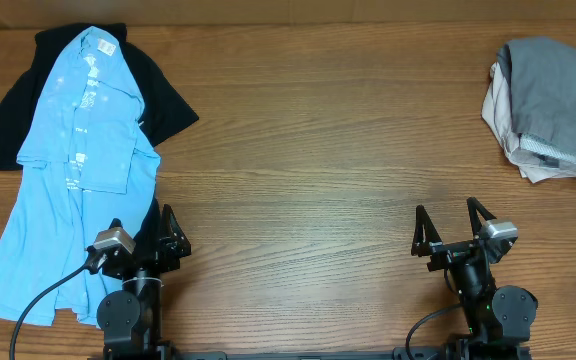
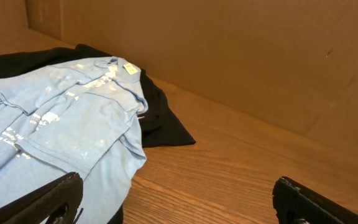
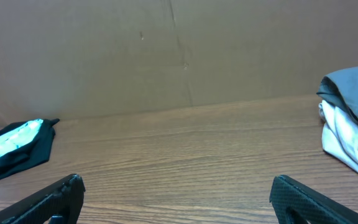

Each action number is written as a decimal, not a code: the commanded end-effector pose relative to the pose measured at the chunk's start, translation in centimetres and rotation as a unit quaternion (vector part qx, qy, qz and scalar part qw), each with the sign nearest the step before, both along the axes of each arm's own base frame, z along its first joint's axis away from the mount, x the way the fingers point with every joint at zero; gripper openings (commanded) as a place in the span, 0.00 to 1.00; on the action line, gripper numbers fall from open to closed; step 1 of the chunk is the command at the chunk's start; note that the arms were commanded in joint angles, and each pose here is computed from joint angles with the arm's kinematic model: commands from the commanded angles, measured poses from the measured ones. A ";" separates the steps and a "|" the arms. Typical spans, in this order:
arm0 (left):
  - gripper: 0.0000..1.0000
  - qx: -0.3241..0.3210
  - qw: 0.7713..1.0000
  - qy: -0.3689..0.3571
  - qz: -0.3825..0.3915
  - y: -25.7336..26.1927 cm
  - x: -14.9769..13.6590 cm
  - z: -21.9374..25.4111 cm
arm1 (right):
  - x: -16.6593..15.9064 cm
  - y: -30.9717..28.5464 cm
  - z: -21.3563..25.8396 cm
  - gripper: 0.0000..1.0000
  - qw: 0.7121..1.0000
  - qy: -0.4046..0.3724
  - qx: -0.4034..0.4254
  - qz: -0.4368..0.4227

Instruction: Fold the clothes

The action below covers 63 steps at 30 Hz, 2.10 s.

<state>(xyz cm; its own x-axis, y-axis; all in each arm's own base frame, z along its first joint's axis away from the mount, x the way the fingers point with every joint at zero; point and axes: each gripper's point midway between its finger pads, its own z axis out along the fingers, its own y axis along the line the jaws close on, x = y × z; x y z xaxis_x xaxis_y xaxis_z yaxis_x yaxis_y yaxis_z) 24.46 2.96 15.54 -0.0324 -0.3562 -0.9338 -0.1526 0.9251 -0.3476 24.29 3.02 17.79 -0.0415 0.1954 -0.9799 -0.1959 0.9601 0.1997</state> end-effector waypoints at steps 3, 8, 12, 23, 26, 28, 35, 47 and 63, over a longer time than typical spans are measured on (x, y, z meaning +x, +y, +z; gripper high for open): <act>1.00 0.013 1.000 -0.004 0.002 0.2 0.0 0.1 | 0.0 0.1 -0.2 1.00 1.000 -0.002 -0.001 0.002; 1.00 0.013 1.000 -0.004 0.002 0.2 0.0 0.1 | 0.0 0.1 -0.2 1.00 1.000 -0.002 -0.001 0.002; 1.00 0.014 1.000 -0.004 0.002 0.2 0.0 0.1 | 0.0 0.1 -0.2 1.00 1.000 -0.002 -0.001 0.002; 1.00 0.013 1.000 -0.003 0.002 0.2 0.0 0.1 | 0.0 0.1 -0.2 1.00 1.000 -0.002 -0.001 0.002; 1.00 0.013 1.000 -0.004 0.002 0.2 0.0 0.1 | 0.0 0.1 -0.2 1.00 1.000 -0.002 -0.001 0.002; 1.00 0.014 1.000 -0.004 0.002 0.2 0.0 0.1 | 0.0 0.1 -0.2 1.00 1.000 -0.002 -0.001 0.002; 1.00 0.013 1.000 -0.004 0.002 0.2 0.0 0.1 | 0.0 0.1 -0.2 1.00 1.000 -0.002 -0.001 0.002; 1.00 0.013 1.000 -0.004 0.002 0.2 0.0 0.1 | 0.0 0.1 -0.2 1.00 1.000 -0.002 -0.001 0.002; 1.00 0.004 0.999 -0.012 -0.031 -1.0 0.1 0.5 | -0.3 1.1 1.7 1.00 0.999 -0.041 0.002 0.031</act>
